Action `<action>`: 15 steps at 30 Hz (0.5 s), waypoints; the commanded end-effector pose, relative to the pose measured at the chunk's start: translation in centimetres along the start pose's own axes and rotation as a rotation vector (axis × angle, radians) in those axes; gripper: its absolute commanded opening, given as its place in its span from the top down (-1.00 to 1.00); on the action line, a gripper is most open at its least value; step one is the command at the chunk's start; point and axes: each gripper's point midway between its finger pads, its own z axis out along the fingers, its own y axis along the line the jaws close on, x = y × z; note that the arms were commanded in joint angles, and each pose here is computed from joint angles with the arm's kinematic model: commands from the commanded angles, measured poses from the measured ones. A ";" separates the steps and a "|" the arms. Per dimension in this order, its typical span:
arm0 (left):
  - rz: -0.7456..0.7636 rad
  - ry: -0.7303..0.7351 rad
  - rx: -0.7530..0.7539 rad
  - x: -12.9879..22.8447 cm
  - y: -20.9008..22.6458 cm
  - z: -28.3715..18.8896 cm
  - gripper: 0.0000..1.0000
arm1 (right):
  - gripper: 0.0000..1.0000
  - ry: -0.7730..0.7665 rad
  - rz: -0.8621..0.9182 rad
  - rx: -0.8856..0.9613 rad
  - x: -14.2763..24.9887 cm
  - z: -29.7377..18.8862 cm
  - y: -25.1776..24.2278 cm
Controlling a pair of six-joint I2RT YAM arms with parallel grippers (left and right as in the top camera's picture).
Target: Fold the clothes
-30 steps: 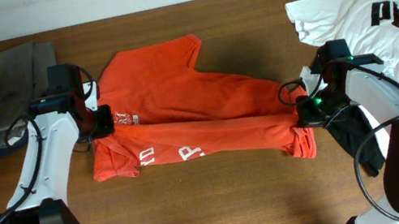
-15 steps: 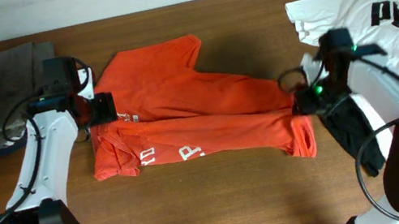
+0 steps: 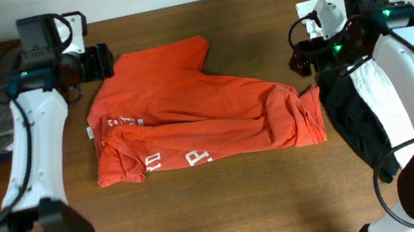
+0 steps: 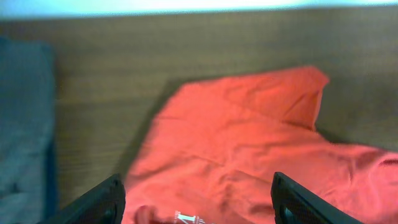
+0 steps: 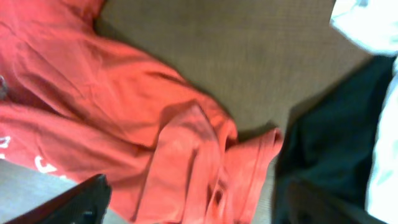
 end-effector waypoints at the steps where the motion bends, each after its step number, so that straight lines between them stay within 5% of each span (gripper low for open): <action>1: 0.060 0.061 0.078 1.5 -1.9 2.4 -0.48 | -0.72 0.051 0.001 -0.016 0.9 0.6 0.2; 15: 0.096 0.100 0.010 2.3 -2.3 2.6 -0.48 | -0.36 0.203 0.269 0.130 7.3 7.2 -4.3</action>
